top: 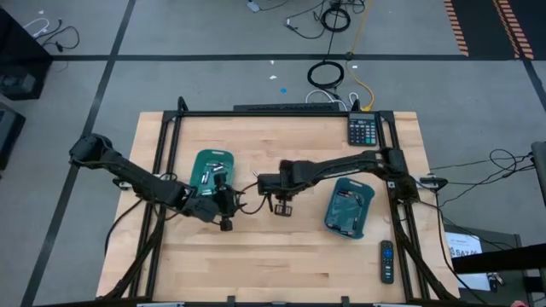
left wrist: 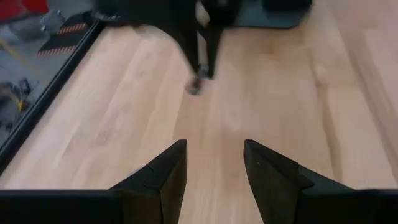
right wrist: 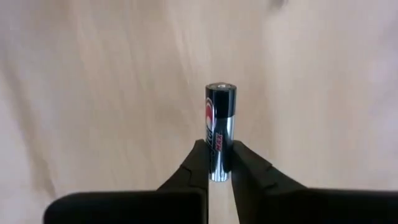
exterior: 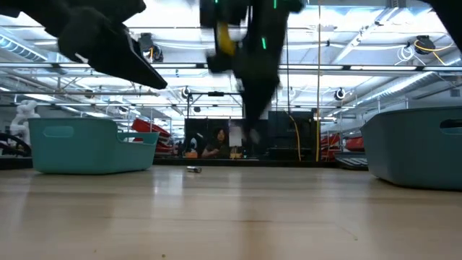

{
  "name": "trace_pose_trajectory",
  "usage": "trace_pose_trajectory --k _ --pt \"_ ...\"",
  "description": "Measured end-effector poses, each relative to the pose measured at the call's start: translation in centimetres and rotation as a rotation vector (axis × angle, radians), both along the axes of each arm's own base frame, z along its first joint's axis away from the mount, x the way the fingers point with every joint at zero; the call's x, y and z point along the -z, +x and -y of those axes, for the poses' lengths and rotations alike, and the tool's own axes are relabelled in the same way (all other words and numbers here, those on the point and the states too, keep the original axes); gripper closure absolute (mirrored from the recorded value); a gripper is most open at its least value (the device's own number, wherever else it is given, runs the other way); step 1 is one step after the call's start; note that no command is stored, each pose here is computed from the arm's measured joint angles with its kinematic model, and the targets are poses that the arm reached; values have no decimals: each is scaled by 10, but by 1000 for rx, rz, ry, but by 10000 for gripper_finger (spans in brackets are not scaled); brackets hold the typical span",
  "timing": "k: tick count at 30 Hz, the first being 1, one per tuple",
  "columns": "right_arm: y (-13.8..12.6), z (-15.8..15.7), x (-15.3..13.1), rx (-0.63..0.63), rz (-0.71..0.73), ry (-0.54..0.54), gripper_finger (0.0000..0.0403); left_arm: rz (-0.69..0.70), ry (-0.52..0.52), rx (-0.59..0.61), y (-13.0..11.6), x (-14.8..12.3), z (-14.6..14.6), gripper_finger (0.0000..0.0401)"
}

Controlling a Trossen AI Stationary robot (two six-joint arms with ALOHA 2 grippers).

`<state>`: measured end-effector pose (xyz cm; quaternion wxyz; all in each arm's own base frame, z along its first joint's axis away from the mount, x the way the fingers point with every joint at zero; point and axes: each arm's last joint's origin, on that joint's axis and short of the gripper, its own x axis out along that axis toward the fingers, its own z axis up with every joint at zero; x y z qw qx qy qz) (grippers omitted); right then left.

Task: Sort batteries
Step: Put the silver battery into the green bin

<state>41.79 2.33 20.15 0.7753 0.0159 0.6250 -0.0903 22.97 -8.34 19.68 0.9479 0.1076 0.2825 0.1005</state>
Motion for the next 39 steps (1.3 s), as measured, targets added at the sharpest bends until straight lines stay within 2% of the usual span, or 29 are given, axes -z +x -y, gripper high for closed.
trace_pose_trajectory --k 4,8,11,14,17,23,29,32,35,36,39 --pt "7 -13 -36 -80 156 -55 382 30 46 58 -1 4 4 232" --pt "12 -22 -45 -154 210 -72 382 64 114 117 0 0 7 232" --pt "15 -28 -49 -202 251 -104 382 72 124 119 1 -1 6 232" --pt "16 -35 -51 -239 277 -187 382 75 92 115 3 0 4 232" --pt "18 -41 -52 -270 301 -225 382 103 45 102 5 -2 2 232" --pt "21 -51 -54 -312 345 -268 382 137 24 73 8 -5 -3 232" --pt "23 -52 -55 -313 373 -267 382 157 1 90 10 -7 -5 236" --pt "24 -53 -56 -315 379 -266 382 163 10 97 11 -9 -5 265" --pt "24 -53 -56 -318 383 -260 381 151 24 104 11 -8 -5 338" --pt "24 -53 -56 -316 384 -259 375 151 24 104 11 -8 -5 350" --pt "25 -53 -56 -307 395 -252 326 153 25 99 11 -9 -5 347"
